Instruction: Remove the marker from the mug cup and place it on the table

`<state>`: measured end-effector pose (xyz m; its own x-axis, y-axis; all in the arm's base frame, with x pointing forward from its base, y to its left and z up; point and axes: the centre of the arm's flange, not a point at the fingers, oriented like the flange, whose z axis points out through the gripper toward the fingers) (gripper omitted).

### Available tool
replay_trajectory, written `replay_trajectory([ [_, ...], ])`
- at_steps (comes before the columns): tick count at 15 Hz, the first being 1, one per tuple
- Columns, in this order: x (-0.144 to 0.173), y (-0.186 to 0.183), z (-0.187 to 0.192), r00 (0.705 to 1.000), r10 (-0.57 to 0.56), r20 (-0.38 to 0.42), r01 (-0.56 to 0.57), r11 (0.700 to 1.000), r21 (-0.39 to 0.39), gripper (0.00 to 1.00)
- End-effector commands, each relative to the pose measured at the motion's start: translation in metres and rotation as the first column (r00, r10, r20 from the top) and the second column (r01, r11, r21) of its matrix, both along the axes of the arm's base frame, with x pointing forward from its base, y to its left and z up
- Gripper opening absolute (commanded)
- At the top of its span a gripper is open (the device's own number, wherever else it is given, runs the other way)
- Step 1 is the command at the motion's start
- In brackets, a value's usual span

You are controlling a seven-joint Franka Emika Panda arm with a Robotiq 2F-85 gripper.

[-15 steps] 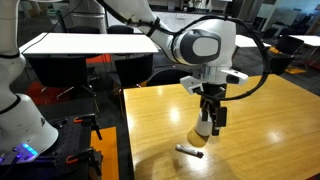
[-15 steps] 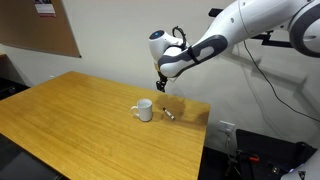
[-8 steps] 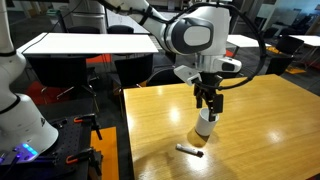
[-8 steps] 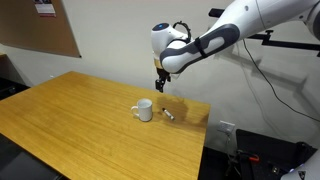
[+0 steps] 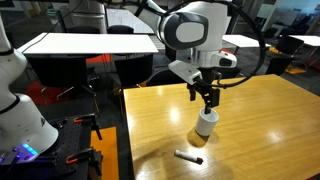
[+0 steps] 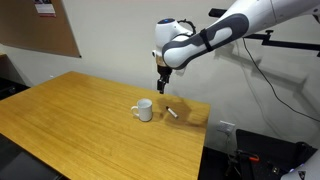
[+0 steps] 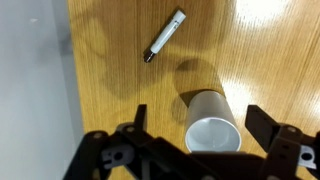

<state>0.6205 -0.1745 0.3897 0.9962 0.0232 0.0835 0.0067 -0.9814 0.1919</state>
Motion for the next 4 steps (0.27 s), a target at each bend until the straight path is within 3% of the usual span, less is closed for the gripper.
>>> replay_trajectory([
  [1, -0.0008, -0.0006, 0.0, 1.0, 0.003, -0.001, -0.003, 1.0, 0.002, 1.0],
  [4, -0.0016, -0.0009, -0.0009, 1.0, 0.01, -0.004, -0.009, 1.0, 0.003, 1.0],
])
